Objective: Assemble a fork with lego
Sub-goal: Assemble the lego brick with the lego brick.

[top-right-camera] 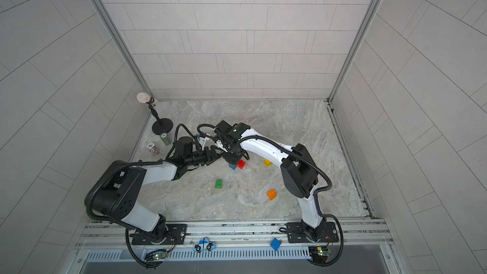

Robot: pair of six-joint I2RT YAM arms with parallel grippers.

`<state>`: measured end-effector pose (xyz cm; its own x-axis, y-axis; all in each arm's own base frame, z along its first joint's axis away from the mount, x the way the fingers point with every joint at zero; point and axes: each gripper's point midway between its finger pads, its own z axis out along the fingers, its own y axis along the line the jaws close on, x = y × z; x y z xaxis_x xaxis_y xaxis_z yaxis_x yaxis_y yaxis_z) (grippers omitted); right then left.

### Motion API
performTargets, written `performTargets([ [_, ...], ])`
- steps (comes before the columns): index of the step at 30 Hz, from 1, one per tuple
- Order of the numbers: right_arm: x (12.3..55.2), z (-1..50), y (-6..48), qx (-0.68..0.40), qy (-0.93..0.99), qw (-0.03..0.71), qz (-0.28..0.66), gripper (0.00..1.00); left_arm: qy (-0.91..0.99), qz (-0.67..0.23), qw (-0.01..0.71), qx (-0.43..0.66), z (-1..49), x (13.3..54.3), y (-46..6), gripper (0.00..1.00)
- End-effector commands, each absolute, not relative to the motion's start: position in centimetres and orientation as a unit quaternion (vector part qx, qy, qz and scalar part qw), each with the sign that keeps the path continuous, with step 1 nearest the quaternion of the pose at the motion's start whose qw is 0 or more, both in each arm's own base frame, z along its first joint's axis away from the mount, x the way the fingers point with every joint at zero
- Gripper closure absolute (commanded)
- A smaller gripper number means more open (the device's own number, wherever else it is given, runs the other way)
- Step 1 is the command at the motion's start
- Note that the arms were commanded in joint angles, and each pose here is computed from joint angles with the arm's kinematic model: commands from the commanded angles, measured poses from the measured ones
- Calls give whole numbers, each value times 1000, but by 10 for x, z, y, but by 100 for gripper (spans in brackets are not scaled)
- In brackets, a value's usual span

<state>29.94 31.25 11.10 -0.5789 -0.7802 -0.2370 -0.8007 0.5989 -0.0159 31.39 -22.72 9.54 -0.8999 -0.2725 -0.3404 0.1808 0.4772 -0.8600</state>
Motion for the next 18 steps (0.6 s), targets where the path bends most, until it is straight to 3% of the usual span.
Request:
performTargets([
  [1,296,102,309,-464,880,95,38,100,823,-519,229,-15,102,318,-233,29],
  [18,297,93,306,-462,882,83,44,100,824,-520,225,-15,99,318,-233,32],
])
